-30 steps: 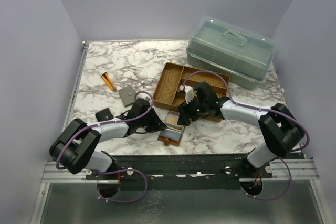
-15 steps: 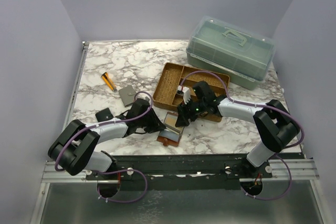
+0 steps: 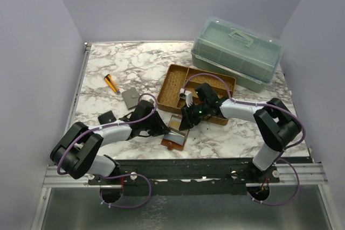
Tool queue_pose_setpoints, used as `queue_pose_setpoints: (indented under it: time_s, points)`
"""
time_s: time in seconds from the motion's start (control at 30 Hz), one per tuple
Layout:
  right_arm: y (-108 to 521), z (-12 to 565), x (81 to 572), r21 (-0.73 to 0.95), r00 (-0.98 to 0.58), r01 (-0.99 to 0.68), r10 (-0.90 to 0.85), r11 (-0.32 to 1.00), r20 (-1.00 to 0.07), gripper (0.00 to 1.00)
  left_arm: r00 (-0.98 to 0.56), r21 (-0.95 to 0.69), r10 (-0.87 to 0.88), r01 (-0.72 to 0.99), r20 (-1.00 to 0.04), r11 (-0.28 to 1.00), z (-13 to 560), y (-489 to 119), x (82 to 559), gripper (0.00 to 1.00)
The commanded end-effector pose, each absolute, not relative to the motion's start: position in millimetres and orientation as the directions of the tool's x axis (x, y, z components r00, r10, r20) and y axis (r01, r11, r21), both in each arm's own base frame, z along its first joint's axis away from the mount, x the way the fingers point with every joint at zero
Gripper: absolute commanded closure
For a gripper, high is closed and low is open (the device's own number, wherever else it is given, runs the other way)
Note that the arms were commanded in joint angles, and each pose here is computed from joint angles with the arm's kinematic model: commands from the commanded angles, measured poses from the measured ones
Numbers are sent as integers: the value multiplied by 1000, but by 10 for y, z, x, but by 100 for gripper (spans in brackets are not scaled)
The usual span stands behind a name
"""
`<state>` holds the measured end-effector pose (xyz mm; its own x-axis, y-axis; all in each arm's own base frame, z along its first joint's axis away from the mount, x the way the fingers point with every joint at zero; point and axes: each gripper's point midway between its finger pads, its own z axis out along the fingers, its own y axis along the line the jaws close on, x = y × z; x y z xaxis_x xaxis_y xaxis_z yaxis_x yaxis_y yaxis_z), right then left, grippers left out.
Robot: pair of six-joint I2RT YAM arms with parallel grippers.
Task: Take the credit cards out of the card holder
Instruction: Pick up the card holder from the corner of the board.
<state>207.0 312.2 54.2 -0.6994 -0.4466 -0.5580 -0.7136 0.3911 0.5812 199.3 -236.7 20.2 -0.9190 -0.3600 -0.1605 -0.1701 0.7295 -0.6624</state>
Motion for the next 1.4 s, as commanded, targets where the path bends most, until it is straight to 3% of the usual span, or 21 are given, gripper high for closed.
queue_pose_setpoints:
  time_s: [0.0,0.07,0.13,0.27,0.37,0.43,0.53,0.8,1.0,1.13,1.37]
  points:
    - [3206,526,2110,621,-735,-675,-440,399,-516,75,-936,-457,-333,-248,-115,854,-299,-1917,1642,75]
    - [3209,526,2145,615,-741,-670,-439,416,-509,93,-933,-470,-337,-243,-125,848,-254,-1928,1658,75]
    - [3199,597,2156,609,-734,-678,-428,412,-527,99,-923,-508,-354,-235,-150,829,-132,-1955,1698,72]
    - [3175,811,2103,641,-741,-671,-373,373,-559,100,-882,-662,-418,-183,-215,727,378,-2088,1810,52]
    - [3177,925,2074,694,-768,-639,-333,332,-547,100,-840,-796,-479,-98,-256,597,863,-2185,1860,35]
    - [3206,966,2087,707,-773,-633,-317,315,-550,100,-819,-862,-518,-59,-247,504,1090,-2225,1851,29]
    - [3200,924,2099,692,-759,-650,-320,315,-568,100,-801,-911,-549,-10,-240,413,1325,-2251,1843,27]
    - [3218,731,2155,573,-698,-715,-361,399,-619,100,-692,-903,-617,121,-375,413,2091,-2217,2146,27]
    - [3301,626,2108,531,-677,-734,-393,424,-622,100,-708,-943,-655,49,-264,328,2269,-2428,2393,30]
    - [3291,626,2138,514,-670,-738,-387,436,-634,100,-703,-942,-684,-60,-194,329,1977,-2453,2476,38]
    - [3307,517,2095,521,-683,-728,-401,447,-610,100,-702,-930,-705,-185,-102,319,1438,-2479,2318,42]
